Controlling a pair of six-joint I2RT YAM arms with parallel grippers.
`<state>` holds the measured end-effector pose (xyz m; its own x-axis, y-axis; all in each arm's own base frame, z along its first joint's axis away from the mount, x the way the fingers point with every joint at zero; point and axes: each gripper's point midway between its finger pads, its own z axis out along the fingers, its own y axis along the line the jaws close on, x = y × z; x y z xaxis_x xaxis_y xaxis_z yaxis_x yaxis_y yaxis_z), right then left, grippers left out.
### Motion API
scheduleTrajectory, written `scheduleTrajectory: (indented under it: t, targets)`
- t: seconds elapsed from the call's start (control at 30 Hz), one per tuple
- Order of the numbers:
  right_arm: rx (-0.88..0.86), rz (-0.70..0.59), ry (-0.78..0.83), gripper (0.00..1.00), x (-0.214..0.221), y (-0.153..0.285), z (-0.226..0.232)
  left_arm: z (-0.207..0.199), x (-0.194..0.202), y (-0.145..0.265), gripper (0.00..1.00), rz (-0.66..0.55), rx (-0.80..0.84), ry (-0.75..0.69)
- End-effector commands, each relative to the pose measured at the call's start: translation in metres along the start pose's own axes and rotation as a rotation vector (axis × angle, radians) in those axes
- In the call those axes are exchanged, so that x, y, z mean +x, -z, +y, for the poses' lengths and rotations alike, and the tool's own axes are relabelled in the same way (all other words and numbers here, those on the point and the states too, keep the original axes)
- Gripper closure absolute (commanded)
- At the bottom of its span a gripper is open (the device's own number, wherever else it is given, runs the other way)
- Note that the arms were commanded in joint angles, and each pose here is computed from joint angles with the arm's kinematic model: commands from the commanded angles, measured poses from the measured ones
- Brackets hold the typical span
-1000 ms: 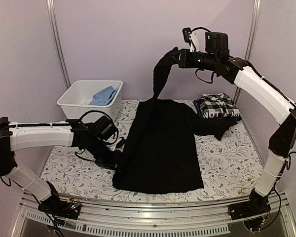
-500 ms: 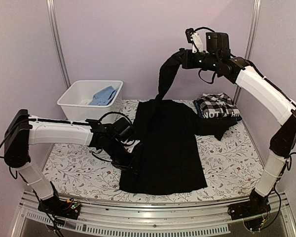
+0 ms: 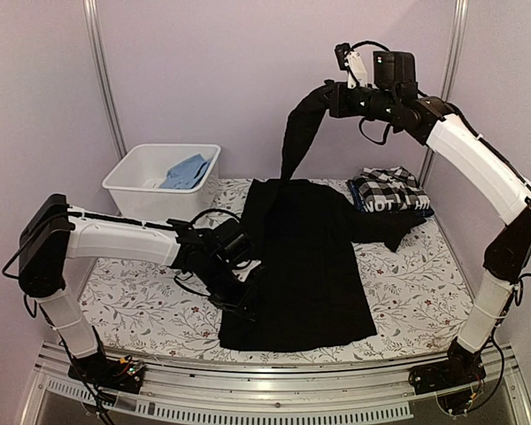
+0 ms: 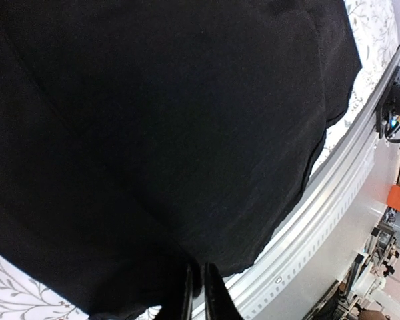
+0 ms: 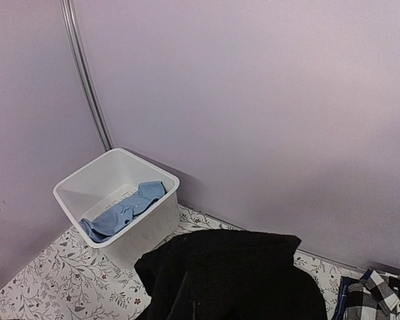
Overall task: Fold and stack the long sleeve shirts
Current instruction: Fold the flattened shirt at the center of the board, then fold the sleeve of the 1/3-folded shirt.
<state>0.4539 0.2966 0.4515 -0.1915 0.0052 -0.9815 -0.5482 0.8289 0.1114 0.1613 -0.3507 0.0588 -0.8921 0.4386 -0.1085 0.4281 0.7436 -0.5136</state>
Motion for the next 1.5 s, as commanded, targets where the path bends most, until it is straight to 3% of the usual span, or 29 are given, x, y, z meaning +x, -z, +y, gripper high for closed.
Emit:
scheduleTrajectory:
  t: [0.0, 0.1, 0.2, 0.4, 0.6, 0.9, 1.17, 1.47]
  targets:
    - [-0.057, 0.102, 0.001, 1.0, 0.039, -0.011, 0.006, -0.009, 0.004, -0.005, 0.85, 0.01, 0.041, -0.035]
    - [-0.102, 0.177, -0.008, 1.0, 0.072, -0.014, 0.012, -0.018, -0.001, 0.005, 0.7, -0.021, 0.063, -0.053]
    - [-0.126, 0.246, -0.026, 1.0, 0.106, -0.014, 0.014, -0.025, -0.011, 0.021, 0.61, -0.067, 0.08, -0.062]
    - [-0.21, 0.352, -0.055, 1.0, 0.158, -0.008, 0.043, -0.01, -0.042, 0.055, 0.59, -0.201, 0.057, 0.004]
    - [-0.274, 0.477, -0.047, 1.0, 0.211, -0.017, 0.081, 0.027, -0.058, 0.064, 0.66, -0.281, 0.049, 0.113]
    - [-0.344, 0.591, -0.049, 1.0, 0.26, -0.025, 0.116, 0.014, -0.011, 0.013, 0.86, -0.133, 0.142, 0.121]
    - [-0.401, 0.68, -0.038, 1.0, 0.293, -0.017, 0.14, 0.047, 0.042, -0.019, 0.9, -0.03, 0.113, 0.204]
    - [-0.465, 0.831, 0.016, 1.0, 0.34, 0.008, 0.176, 0.064, 0.062, -0.013, 0.91, -0.005, 0.035, 0.214]
